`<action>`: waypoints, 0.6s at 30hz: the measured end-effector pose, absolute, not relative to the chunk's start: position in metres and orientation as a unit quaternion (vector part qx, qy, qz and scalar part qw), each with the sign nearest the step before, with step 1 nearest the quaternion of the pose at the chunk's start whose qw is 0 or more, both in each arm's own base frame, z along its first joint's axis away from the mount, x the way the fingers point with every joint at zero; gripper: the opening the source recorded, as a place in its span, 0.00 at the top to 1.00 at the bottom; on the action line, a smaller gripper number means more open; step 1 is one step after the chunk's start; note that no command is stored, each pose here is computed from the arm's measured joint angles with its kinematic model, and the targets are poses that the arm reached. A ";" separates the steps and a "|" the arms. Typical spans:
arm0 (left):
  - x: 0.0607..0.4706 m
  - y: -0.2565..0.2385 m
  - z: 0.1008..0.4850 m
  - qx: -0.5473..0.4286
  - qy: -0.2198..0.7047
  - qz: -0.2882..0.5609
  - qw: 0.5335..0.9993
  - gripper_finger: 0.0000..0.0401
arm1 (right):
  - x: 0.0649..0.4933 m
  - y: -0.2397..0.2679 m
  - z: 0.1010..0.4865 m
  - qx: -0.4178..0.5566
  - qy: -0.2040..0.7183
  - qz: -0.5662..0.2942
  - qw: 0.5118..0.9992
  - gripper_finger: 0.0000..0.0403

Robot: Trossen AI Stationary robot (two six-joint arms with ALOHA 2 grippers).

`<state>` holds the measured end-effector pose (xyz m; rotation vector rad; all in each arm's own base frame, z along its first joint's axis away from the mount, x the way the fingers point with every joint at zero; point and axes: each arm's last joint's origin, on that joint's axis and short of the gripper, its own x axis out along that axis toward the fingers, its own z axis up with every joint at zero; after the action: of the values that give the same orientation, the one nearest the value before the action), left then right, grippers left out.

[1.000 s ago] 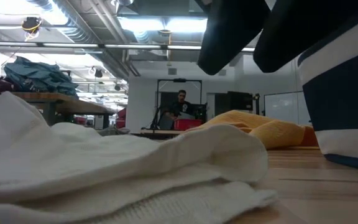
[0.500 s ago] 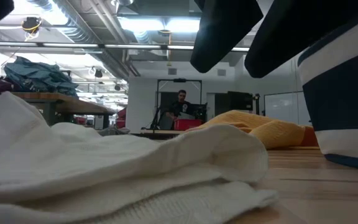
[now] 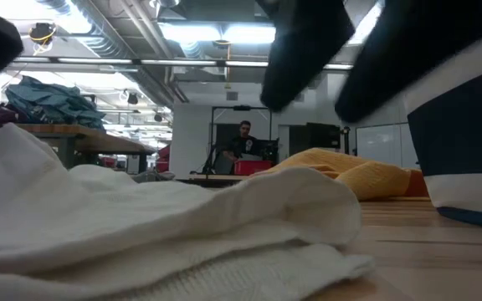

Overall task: Fold towel
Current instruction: Fold the white towel

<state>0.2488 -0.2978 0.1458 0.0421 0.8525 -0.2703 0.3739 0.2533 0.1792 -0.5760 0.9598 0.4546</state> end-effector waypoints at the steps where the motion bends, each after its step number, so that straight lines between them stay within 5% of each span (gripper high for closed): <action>1: 0.249 -0.298 0.144 0.021 0.413 -0.130 0.901 0.56 | 0.375 0.254 0.175 -0.271 0.455 0.215 0.821 0.57; 18: 0.250 -0.300 0.131 0.046 0.419 -0.134 0.897 0.56 | 0.381 0.260 0.145 -0.287 0.457 0.236 0.808 0.57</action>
<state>0.2499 -0.3003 0.1311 0.0950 0.8675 -0.2773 0.3815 0.2600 0.1451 -0.6133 0.9781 0.5055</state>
